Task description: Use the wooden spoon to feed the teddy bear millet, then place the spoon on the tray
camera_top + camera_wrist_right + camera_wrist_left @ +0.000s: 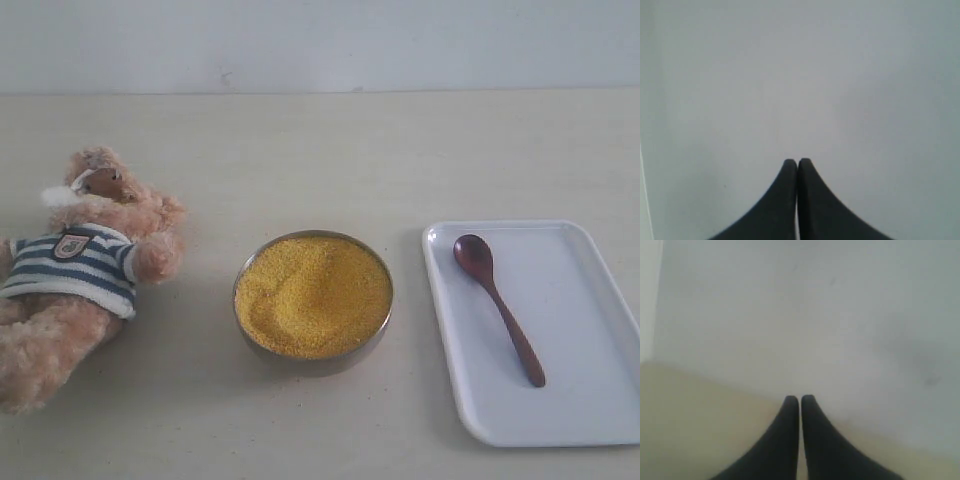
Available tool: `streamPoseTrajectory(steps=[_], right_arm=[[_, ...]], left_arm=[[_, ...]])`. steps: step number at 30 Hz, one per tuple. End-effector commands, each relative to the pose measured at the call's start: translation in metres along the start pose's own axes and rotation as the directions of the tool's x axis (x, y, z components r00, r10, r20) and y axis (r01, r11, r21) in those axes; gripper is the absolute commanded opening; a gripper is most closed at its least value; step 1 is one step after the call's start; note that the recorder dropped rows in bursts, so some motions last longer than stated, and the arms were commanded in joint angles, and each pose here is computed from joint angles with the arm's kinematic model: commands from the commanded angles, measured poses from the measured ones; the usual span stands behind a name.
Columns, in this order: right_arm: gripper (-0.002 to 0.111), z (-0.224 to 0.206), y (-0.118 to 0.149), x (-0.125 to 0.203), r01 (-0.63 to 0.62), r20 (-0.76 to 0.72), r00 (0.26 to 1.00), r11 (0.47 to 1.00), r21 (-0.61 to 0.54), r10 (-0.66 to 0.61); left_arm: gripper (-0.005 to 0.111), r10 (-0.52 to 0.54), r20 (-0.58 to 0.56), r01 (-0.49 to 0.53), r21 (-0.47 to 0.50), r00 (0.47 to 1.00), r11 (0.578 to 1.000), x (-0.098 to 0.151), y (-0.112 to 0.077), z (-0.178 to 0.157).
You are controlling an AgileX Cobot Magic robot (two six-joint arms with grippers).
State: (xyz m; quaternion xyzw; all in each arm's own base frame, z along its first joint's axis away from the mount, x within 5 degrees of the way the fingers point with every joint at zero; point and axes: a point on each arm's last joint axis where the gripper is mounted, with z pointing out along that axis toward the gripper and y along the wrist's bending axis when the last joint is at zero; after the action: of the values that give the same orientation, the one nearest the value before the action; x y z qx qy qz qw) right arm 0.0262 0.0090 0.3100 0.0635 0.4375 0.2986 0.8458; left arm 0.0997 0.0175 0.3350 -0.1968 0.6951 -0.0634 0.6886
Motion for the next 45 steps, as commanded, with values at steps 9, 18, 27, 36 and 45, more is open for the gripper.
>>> streamPoseTrajectory(steps=[9,18,27,36,45], right_arm=[[0.000,0.040,-0.026,0.030,0.127,-0.480,0.877,0.947,0.295,0.032],[0.000,0.053,-0.025,0.068,0.252,-0.778,0.625,0.959,0.132,-0.057],[0.021,0.059,-0.018,0.098,0.216,-0.859,0.503,0.976,0.020,-0.094],[0.083,0.060,-0.021,0.110,0.232,-0.892,0.444,0.973,0.020,-0.087],[0.082,0.058,-0.021,0.110,0.239,-0.899,0.430,0.971,0.024,-0.084]], left_arm=[[0.010,0.153,-0.952,-0.205,0.099,0.266,0.974,0.115,-0.004,0.106],[0.094,0.182,-0.937,-0.173,0.134,0.299,0.976,0.130,-0.005,0.125],[0.109,0.303,-0.855,-0.182,0.248,0.421,0.952,0.131,-0.008,0.133],[0.109,0.267,-0.885,-0.183,0.210,0.382,0.960,0.156,0.002,0.137],[0.109,0.259,-0.927,-0.130,0.231,0.271,0.964,0.192,0.005,0.146]])
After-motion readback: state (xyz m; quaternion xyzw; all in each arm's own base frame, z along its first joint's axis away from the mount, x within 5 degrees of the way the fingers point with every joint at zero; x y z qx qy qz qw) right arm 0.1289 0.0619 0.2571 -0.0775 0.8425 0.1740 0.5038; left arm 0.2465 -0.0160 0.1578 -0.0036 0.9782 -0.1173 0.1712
